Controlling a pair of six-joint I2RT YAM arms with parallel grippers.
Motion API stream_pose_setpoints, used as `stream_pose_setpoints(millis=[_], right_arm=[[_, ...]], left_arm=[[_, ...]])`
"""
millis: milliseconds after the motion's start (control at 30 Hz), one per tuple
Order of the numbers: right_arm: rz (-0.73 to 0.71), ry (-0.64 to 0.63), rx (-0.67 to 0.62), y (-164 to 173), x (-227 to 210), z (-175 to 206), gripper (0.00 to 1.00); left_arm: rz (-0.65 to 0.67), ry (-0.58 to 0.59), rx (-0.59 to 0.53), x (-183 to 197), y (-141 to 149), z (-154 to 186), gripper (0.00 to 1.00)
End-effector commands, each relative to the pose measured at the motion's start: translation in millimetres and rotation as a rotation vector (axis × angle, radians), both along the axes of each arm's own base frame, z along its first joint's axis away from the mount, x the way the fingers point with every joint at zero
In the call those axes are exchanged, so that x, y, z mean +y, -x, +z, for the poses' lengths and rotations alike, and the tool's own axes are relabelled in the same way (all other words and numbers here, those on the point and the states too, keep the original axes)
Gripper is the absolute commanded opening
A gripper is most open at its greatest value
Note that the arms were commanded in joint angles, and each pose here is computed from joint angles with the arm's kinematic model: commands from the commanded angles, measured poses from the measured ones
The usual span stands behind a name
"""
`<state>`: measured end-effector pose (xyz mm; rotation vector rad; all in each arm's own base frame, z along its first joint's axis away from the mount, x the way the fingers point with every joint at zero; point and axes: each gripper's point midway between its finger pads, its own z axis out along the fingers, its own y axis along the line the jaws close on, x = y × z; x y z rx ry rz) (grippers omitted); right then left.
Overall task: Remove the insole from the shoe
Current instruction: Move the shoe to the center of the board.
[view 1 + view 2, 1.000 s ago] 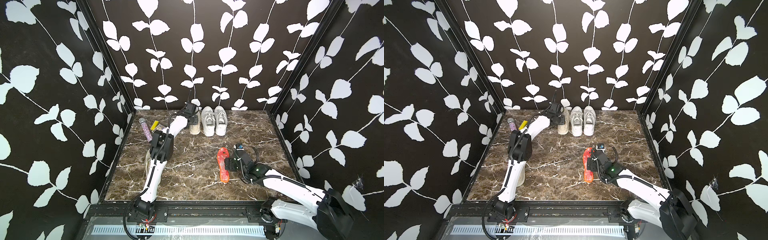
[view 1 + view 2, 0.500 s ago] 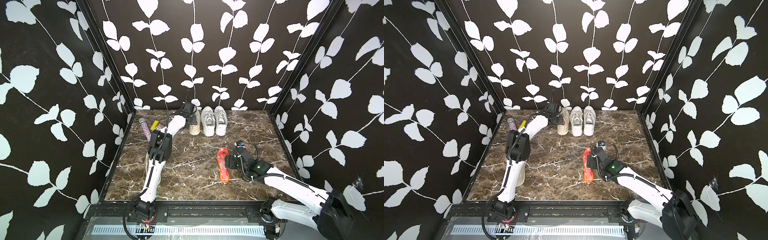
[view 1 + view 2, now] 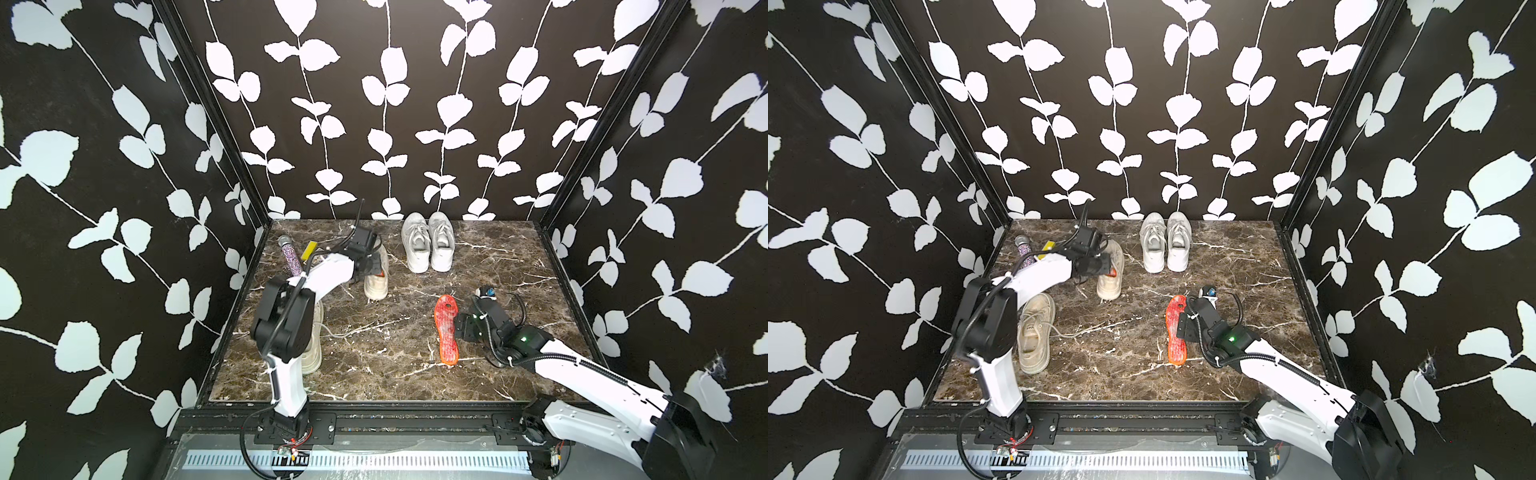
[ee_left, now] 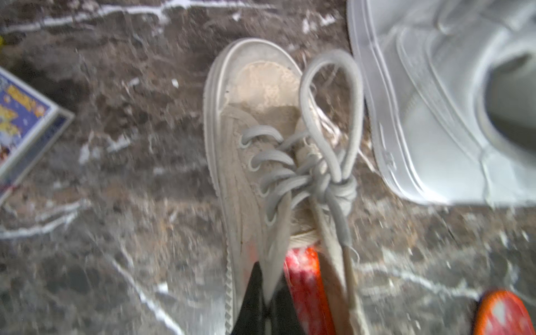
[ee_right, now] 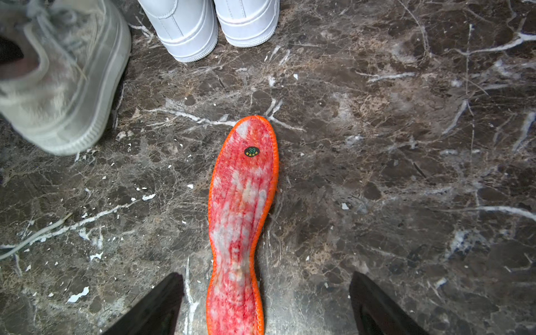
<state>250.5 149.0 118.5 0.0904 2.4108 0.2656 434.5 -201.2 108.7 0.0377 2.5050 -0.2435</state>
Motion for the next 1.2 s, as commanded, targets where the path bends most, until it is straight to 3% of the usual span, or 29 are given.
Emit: stream_pose_setpoints(millis=[0,333,600,867,1167], right_arm=[[-0.023,0.005,-0.007,-1,-4,-2,0.89],[0.076,0.008,0.004,-18,25,-3,0.88],[0.170,-0.092,0.000,-25,58,1,0.80],[0.293,-0.213,0.008,-21,90,9,0.69],[0.309,-0.279,0.024,-19,106,20,0.56]], left_arm=[[0.005,0.084,-0.129,-9,16,43,0.00],[-0.084,0.183,-0.121,-47,101,23,0.00],[-0.132,0.312,-0.093,-100,162,17,0.00],[-0.161,0.372,-0.087,-112,180,12,0.00],[-0.223,0.375,-0.072,-120,186,5,0.11]])
